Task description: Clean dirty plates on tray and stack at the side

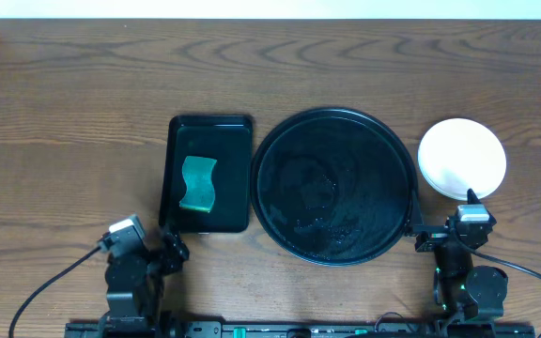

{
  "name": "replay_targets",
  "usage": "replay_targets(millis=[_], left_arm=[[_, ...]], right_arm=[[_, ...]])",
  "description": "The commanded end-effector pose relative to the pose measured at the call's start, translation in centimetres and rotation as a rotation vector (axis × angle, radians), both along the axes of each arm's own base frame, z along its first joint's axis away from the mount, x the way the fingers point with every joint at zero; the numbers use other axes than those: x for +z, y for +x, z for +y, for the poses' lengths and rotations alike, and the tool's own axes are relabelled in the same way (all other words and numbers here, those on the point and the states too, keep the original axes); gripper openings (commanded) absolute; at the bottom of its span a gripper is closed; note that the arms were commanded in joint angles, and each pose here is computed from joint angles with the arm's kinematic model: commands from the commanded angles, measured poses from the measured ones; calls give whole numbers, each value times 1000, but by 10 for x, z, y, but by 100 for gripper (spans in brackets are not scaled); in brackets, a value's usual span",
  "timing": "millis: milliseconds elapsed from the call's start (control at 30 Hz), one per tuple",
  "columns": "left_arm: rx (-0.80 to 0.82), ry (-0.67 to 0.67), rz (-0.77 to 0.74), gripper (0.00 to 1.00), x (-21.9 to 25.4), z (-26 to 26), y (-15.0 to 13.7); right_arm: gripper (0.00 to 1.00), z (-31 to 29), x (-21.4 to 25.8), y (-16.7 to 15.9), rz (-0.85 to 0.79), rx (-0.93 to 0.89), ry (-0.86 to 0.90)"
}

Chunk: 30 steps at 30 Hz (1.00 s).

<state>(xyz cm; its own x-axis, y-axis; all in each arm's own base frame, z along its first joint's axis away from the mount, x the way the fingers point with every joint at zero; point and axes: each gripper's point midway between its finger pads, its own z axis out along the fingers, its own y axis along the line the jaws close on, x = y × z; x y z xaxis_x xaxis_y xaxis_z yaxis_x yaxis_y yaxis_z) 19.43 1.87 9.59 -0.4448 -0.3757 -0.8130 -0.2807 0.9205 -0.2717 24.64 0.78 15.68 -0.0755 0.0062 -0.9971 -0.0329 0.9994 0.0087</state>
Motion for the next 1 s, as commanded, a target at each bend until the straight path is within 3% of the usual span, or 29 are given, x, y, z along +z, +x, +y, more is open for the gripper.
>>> replay_targets(millis=[0, 500, 967], left_arm=[[-12, -9, -120, 80, 24, -3, 14], [-19, -14, -521, 80, 119, -4, 35], [-16, -41, -692, 80, 151, -4, 37]], right_arm=[[99, 2, 0, 0, 0, 7, 13], [99, 2, 0, 0, 0, 7, 13], [99, 2, 0, 0, 0, 7, 13]])
